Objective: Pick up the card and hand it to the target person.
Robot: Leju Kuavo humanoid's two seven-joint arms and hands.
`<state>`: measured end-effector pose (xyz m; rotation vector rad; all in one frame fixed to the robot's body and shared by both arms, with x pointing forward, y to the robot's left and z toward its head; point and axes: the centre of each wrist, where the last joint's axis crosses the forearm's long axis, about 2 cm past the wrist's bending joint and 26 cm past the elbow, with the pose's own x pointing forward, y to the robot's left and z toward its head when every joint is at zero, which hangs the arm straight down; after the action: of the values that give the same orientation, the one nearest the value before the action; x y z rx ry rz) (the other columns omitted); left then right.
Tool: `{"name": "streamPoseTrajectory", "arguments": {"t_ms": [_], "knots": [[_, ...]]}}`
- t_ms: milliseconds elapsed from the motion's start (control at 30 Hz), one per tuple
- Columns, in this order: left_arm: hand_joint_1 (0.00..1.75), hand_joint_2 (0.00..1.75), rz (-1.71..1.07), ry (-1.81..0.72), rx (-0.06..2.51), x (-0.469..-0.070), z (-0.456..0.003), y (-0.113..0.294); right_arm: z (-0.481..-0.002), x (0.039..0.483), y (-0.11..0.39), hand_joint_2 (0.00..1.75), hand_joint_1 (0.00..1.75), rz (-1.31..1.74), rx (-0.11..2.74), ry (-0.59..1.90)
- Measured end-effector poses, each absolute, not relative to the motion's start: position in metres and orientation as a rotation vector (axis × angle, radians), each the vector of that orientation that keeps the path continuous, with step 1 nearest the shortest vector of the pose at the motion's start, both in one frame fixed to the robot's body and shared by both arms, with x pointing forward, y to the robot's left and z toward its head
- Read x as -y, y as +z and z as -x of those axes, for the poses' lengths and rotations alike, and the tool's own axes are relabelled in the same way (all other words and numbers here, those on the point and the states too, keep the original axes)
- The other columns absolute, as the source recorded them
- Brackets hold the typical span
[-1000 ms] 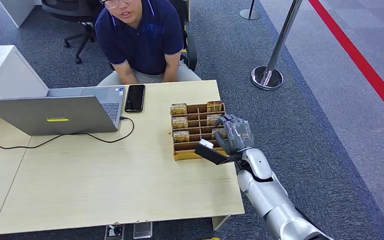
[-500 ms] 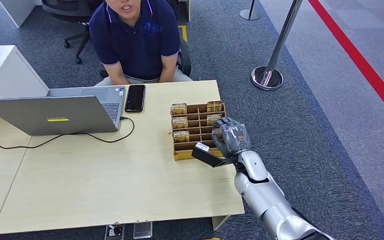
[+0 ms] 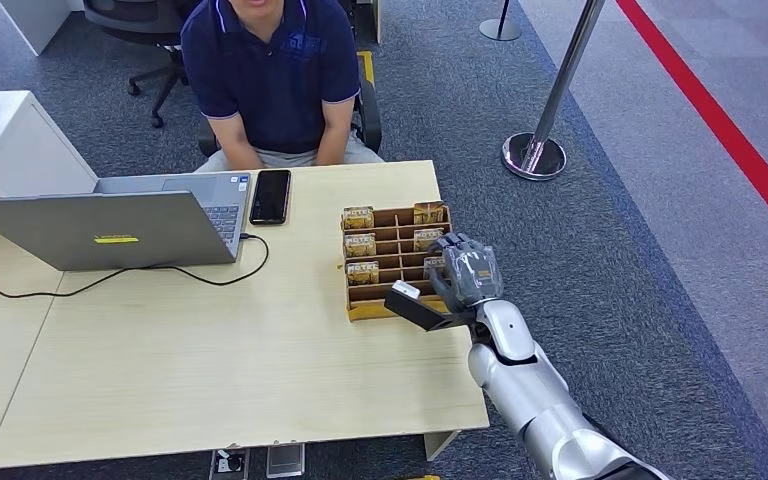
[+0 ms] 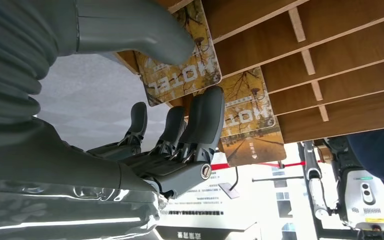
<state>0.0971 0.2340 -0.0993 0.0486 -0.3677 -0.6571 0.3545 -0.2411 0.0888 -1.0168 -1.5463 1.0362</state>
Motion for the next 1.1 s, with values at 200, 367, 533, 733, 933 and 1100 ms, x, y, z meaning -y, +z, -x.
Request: {"name": "streamPoseTrajectory", "arguments": {"t_ms": [200,367,533,733,933,1100], "knots": [[0.0,0.87,-0.05,-0.657,0.367,-0.234,-0.097,-0.099,-0.355,0.248,0.089,1.75,1.1,1.031,1.533,1.023],[0.0,1.75,-0.05,-0.657,0.367,-0.234,-0.097,-0.099,-0.356,0.25,0.09,1.75,1.21,1.04,1.532,1.015],[0.0,0.44,-0.05,-0.657,0.366,-0.234,-0.096,-0.099,-0.356,0.252,0.09,1.75,1.29,1.043,1.531,1.013],[0.0,0.0,-0.048,-0.657,0.368,-0.234,-0.097,-0.099,-0.356,0.252,0.089,1.75,1.4,1.041,1.536,1.021],[0.0,0.87,-0.052,-0.671,0.401,-0.234,-0.097,-0.099,-0.356,0.252,0.089,1.75,1.68,1.035,1.543,1.028],[0.0,1.75,-0.083,-0.705,0.413,-0.234,-0.098,-0.099,-0.356,0.252,0.09,1.75,1.75,1.03,1.546,1.031]]}}
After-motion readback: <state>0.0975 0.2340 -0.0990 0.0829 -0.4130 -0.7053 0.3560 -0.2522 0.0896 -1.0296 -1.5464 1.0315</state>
